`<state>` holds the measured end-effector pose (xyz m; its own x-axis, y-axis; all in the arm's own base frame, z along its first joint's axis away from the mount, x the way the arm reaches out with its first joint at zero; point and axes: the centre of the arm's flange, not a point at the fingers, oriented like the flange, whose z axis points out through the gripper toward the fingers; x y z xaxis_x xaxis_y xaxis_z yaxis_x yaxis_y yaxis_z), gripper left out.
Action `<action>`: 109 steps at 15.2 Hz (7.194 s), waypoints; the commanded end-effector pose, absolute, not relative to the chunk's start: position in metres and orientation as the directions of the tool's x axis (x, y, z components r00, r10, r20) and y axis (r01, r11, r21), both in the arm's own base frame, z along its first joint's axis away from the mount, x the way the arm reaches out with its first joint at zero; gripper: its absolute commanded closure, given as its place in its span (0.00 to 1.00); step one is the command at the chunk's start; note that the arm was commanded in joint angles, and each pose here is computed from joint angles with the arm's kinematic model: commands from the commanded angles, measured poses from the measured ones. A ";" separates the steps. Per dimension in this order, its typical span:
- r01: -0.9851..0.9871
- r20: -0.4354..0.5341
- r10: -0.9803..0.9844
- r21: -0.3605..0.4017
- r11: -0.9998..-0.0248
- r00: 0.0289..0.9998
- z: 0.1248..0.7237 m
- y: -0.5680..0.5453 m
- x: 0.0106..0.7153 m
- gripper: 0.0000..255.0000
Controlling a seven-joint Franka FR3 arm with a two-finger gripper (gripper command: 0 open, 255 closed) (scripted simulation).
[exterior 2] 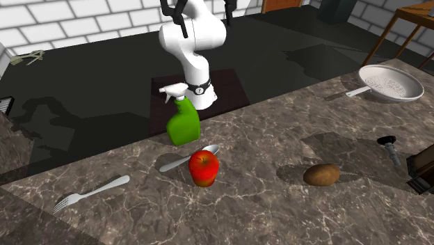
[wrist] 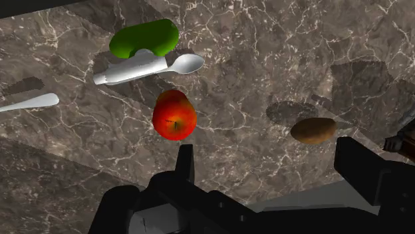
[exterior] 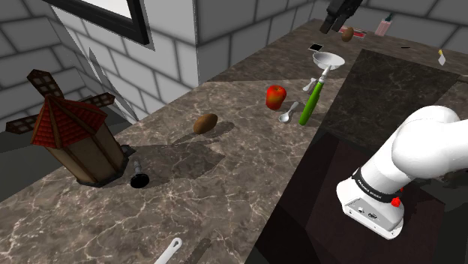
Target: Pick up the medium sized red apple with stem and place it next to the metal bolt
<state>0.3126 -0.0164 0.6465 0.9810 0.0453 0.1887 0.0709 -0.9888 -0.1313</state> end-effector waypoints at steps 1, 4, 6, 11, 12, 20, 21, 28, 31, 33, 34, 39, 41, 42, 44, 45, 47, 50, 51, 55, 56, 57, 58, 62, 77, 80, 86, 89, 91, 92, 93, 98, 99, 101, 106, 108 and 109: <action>0.071 0.189 0.045 -0.131 -0.989 0.981 0.647 -0.016 0.313 0.00; 0.083 0.147 0.066 -0.108 -0.991 0.987 0.618 -0.016 0.345 0.00; 0.091 0.119 0.080 -0.093 -0.991 0.990 0.598 -0.015 0.366 0.00; 0.114 0.047 0.112 -0.057 -0.992 0.993 0.546 -0.015 0.415 0.00; 0.119 0.032 0.118 -0.050 -0.992 0.993 0.536 -0.015 0.425 0.00; 0.162 -0.086 0.161 0.005 -0.987 0.983 0.445 -0.017 0.495 0.00; 0.167 -0.101 0.165 0.011 -0.986 0.981 0.433 -0.017 0.503 0.00; 0.194 -0.168 0.185 0.039 -0.980 0.968 0.368 -0.021 0.536 0.00; 0.194 -0.168 0.185 0.039 -0.980 0.968 0.352 -0.022 0.534 0.00; 0.194 -0.168 0.185 0.039 -0.980 0.968 0.342 -0.023 0.532 0.00; 0.194 -0.168 0.185 0.039 -0.980 0.968 0.339 -0.023 0.531 0.00; 0.194 -0.168 0.185 0.039 -0.980 0.968 0.339 -0.023 0.531 0.00; 0.194 -0.169 0.185 0.039 -0.980 0.968 0.339 -0.023 0.531 0.00; 0.194 -0.169 0.185 0.039 -0.980 0.968 0.339 -0.023 0.531 1.00; 0.194 -0.169 0.185 0.039 -0.980 0.968 0.339 -0.023 0.531 1.00; 0.194 -0.169 0.185 0.039 -0.980 0.968 0.339 -0.023 0.531 1.00; 0.194 -0.169 0.185 0.039 -0.980 0.968 0.339 -0.023 0.531 1.00; 0.194 -0.169 0.185 0.039 -0.980 0.968 0.339 -0.023 0.531 1.00; 0.194 -0.168 0.185 0.039 -0.980 0.968 0.339 -0.023 0.531 1.00; 0.194 -0.168 0.185 0.039 -0.980 0.968 0.360 -0.023 0.531 1.00; 0.194 -0.168 0.185 0.039 -0.980 0.968 0.365 -0.023 0.531 1.00; 0.194 -0.168 0.185 0.039 -0.980 0.968 0.371 -0.023 0.531 1.00; 0.194 -0.168 0.185 0.039 -0.980 0.968 0.376 -0.023 0.531 1.00; 0.194 -0.168 0.185 0.039 -0.980 0.968 0.397 -0.023 0.531 1.00; 0.194 -0.168 0.185 0.039 -0.980 0.968 0.476 -0.023 0.531 1.00; 0.194 -0.168 0.185 0.039 -0.980 0.968 0.492 -0.023 0.531 1.00; 0.194 -0.168 0.185 0.039 -0.980 0.968 0.524 -0.023 0.531 1.00; 0.194 -0.168 0.185 0.039 -0.980 0.968 0.522 0.003 0.535 1.00; 0.194 -0.168 0.185 0.039 -0.980 0.968 0.518 0.029 0.538 1.00; 0.194 -0.168 0.185 0.039 -0.980 0.968 0.516 0.042 0.540 1.00; 0.194 -0.168 0.185 0.039 -0.980 0.968 0.514 0.055 0.542 1.00; 0.194 -0.168 0.185 0.039 -0.980 0.968 0.505 0.119 0.551 1.00; 0.194 -0.168 0.185 0.039 -0.980 0.968 0.503 0.132 0.552 1.00; 0.194 -0.168 0.185 0.039 -0.980 0.968 0.500 0.158 0.556 1.00; 0.194 -0.168 0.185 0.039 -0.980 0.968 0.490 0.223 0.565 1.00; 0.194 -0.168 0.185 0.039 -0.980 0.968 0.486 0.249 0.568 1.00; 0.194 -0.168 0.185 0.039 -0.980 0.968 0.485 0.262 0.570 1.00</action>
